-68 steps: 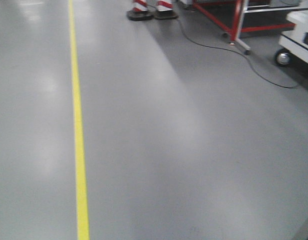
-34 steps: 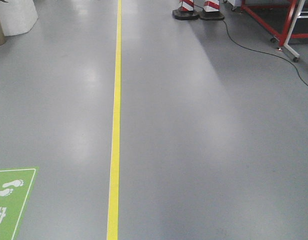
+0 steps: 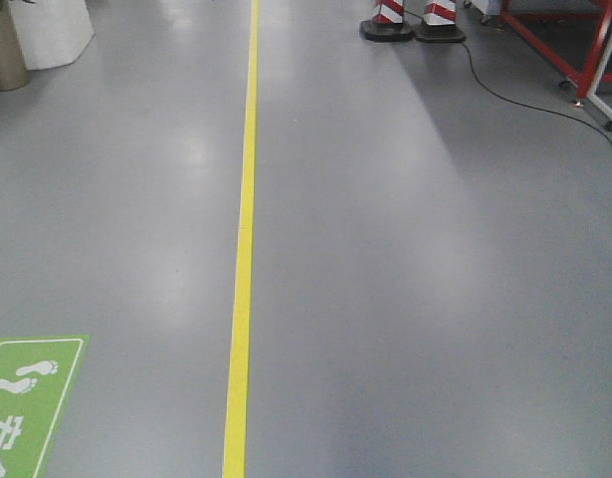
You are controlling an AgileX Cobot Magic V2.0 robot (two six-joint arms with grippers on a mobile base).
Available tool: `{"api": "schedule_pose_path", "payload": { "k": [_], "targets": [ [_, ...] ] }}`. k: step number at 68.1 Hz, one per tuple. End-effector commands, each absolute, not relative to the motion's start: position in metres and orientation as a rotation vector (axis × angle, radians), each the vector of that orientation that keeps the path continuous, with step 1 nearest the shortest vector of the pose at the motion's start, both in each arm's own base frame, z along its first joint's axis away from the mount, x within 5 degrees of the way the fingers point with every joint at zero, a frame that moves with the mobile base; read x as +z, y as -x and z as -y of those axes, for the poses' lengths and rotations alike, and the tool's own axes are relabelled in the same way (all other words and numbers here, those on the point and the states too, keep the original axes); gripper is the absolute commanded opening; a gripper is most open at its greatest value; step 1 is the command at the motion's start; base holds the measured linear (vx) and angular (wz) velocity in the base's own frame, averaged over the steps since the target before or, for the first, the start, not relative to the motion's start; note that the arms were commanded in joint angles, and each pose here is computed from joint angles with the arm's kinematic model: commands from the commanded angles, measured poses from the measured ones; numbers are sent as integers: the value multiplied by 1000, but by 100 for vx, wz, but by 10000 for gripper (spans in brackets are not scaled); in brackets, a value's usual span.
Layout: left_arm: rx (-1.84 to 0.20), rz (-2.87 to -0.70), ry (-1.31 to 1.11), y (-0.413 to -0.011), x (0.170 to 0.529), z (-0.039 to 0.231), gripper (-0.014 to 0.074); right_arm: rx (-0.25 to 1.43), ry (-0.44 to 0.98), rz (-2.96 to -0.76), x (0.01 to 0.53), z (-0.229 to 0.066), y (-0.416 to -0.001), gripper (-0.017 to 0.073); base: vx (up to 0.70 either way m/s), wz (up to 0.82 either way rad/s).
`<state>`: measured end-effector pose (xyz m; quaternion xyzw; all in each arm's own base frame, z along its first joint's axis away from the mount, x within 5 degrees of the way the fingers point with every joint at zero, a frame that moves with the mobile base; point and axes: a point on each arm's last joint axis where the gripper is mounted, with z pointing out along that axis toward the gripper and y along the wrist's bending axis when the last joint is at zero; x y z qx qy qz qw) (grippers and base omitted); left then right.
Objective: Move and align brake pads A on conveyor
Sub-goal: 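Drive along the yellow floor line carrying both brake pads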
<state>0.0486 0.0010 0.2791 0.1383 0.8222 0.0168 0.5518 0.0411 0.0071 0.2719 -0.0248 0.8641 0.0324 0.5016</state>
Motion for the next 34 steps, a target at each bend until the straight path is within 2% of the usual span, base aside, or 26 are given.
{"api": "schedule_pose_path", "payload": {
  "k": [1, 17, 34],
  "targets": [
    [28, -1834, -327, -51, 295, 1, -6, 62, 52, -1982, 287, -6, -45, -12, 17, 15],
    [28, -1834, -327, -51, 295, 1, -6, 62, 53, -1984, 287, -6, -45, -12, 24, 17],
    [28, -1834, -327, -51, 295, 1, -6, 62, 53, -1984, 287, -6, -45, -12, 37, 16]
  ]
}}
